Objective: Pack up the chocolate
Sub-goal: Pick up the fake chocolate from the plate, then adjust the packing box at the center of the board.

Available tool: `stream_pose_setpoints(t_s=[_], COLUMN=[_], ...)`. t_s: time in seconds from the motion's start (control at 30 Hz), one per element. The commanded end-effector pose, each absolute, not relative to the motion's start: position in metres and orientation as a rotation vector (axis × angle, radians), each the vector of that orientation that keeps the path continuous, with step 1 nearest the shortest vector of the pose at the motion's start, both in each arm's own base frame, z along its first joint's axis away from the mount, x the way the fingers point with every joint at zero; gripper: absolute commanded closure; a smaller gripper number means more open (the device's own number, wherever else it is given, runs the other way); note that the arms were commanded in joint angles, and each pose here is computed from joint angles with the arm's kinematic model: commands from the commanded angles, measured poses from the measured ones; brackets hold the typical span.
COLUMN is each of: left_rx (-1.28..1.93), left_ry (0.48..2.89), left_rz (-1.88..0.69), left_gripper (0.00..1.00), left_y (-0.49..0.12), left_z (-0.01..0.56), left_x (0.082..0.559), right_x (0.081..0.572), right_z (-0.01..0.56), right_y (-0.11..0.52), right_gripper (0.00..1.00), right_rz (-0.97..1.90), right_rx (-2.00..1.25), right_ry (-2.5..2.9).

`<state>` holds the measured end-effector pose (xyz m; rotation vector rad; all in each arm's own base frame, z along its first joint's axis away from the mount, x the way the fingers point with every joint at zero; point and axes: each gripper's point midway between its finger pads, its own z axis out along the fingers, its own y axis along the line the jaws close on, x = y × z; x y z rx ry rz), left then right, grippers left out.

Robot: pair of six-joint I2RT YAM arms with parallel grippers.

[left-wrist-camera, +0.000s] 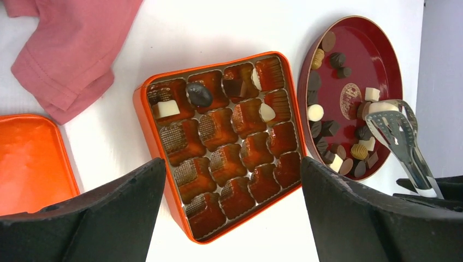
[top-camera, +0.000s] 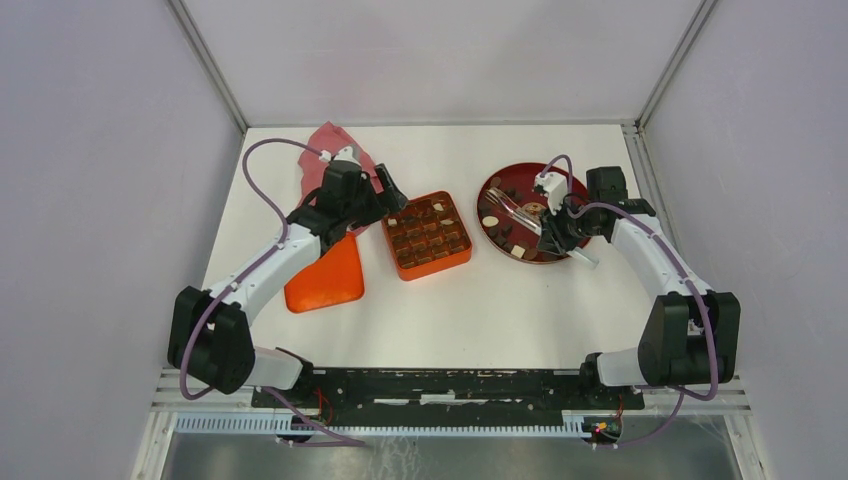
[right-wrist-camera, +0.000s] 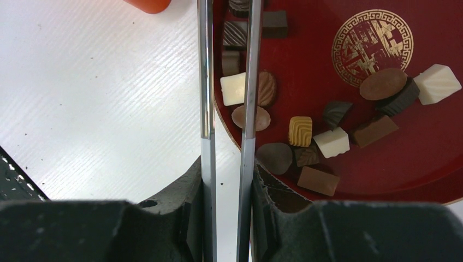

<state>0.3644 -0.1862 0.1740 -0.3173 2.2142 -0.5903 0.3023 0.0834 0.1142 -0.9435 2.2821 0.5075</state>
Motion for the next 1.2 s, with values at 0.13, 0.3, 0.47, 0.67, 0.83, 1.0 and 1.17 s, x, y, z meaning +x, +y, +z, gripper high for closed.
stream_pose_setpoints(t_s=[0.13, 0.3, 0.47, 0.67, 0.83, 1.0, 1.17], left_rx=[-0.368, -0.35, -0.325, -0.299, -0.308, -0.327, -0.321], left_ry=[2.196, 2.197, 2.203, 2.209, 2.221, 2.249, 2.277], left_rz=[-0.664, -0.662, -0.621, -0.543, -0.488, -0.438, -0.417], left_gripper=[0.03, 0.04, 0.04, 0.04, 0.06, 0.13, 0.25], left_y=[-0.186, -0.187, -0.18, -0.168, -0.158, -0.151, -0.152], left_z=[0.169, 0.17, 0.169, 0.17, 0.164, 0.15, 0.137], left_x=[0.368, 0.369, 0.363, 0.359, 0.353, 0.35, 0.354], right_x=[0.308, 0.307, 0.308, 0.309, 0.311, 0.313, 0.313], right_z=[0.139, 0.142, 0.143, 0.147, 0.153, 0.158, 0.157], right_y=[0.1, 0.102, 0.102, 0.105, 0.109, 0.113, 0.12], right_gripper=[1.0, 1.0, 1.0, 1.0, 1.0, 1.0, 1.0], right_rz=[0.569, 0.578, 0.584, 0.594, 0.591, 0.596, 0.612], right_rx=[-0.98, -0.984, -0.984, -0.993, -1.009, -1.017, -1.046], right_ry=[2.129, 2.111, 2.108, 2.094, 2.07, 2.055, 2.057])
